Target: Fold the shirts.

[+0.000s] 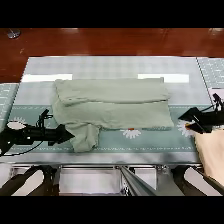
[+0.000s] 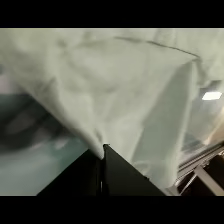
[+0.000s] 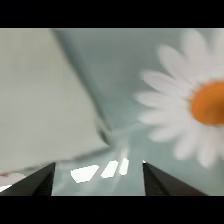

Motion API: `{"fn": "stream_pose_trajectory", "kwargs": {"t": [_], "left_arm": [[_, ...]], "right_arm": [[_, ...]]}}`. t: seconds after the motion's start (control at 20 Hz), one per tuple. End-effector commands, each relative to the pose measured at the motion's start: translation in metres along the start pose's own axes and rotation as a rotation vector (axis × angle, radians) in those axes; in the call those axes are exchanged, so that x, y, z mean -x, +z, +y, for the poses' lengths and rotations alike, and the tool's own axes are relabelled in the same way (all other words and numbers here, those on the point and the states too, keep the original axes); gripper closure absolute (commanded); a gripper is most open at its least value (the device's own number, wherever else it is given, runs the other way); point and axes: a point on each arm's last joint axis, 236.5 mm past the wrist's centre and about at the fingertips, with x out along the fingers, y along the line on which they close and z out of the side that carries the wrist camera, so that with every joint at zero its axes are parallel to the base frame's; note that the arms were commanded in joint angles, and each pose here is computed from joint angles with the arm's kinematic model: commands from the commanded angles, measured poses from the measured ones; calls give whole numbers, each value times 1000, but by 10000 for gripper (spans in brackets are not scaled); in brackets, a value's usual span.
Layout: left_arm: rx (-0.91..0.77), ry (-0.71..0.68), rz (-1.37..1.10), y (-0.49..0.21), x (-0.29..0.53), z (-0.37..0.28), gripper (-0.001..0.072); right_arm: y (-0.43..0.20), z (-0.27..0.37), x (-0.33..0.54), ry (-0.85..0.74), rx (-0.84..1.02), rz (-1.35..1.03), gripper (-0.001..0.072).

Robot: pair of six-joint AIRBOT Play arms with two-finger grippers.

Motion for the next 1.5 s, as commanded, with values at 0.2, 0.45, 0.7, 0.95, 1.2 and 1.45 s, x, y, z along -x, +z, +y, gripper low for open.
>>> {"fn": "stream_pose_trajectory", "kwargs": {"t": [0.2,0.45,0.7,0.95,1.2,1.45], "left_arm": [[-56,-42,-18,7,1,-17,688],[-57,-42,-19,7,1,-17,687],[-57,-40,-23,8,1,-17,688],[-78,-43,-33,14,6,-20,687],[-123,-88,-171,68,60,-45,688],[-184,-45,-342,142,91,-68,688]], "right_arm": [[-52,-11,-32,85,-80,151,87],[-27,22,-56,151,-50,86,87],[1,67,-70,222,-26,25,87],[16,82,-66,186,51,23,691],[46,108,-21,177,208,-29,691],[88,150,-5,223,264,-143,691]]}}
